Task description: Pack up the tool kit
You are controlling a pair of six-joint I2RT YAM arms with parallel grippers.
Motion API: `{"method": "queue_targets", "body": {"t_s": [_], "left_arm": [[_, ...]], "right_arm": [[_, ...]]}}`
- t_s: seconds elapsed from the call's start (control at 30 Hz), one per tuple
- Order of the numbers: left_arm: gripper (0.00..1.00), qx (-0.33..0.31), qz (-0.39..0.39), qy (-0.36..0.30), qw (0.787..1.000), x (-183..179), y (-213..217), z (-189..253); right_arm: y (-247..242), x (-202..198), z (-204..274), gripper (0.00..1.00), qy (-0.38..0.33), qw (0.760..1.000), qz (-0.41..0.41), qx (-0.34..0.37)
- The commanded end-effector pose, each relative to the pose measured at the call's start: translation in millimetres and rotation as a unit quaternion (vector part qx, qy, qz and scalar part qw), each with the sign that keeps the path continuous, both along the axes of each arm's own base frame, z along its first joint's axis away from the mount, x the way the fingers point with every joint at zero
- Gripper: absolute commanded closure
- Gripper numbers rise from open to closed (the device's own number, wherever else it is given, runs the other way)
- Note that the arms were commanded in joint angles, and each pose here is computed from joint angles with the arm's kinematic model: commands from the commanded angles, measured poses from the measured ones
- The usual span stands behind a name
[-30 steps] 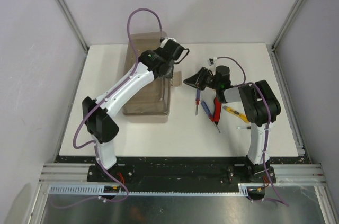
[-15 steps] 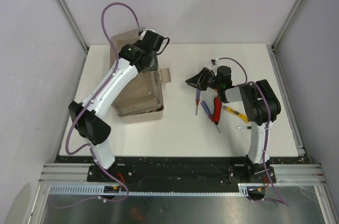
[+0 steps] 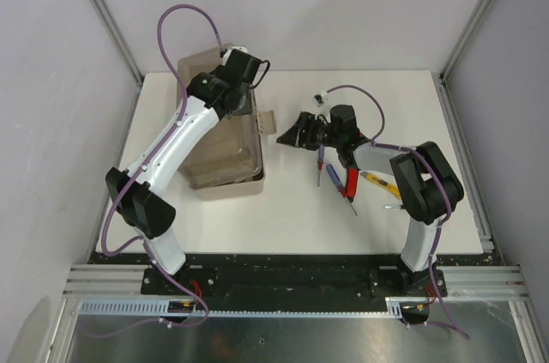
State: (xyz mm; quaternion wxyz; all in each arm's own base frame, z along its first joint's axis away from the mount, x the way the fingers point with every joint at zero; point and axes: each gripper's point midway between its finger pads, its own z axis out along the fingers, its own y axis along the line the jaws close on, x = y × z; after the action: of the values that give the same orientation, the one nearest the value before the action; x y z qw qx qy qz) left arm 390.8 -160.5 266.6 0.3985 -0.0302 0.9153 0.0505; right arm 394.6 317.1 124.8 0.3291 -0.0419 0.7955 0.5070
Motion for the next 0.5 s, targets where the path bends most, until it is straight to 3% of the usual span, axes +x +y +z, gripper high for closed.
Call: {"method": "queue_targets", "body": {"t_s": [0.0, 0.47], "left_arm": [[0.61, 0.017, 0.030, -0.024, 0.999, -11.8, 29.2, 23.4], [0.60, 0.013, 0.035, -0.027, 0.999, -17.3, 37.1, 23.3]], "right_arm": [[15.1, -6.0, 22.2, 0.24, -0.059, 0.997, 0.014, -0.042], [53.8, -21.3, 18.3, 0.27, -0.068, 0.993, 0.035, -0.089]]}}
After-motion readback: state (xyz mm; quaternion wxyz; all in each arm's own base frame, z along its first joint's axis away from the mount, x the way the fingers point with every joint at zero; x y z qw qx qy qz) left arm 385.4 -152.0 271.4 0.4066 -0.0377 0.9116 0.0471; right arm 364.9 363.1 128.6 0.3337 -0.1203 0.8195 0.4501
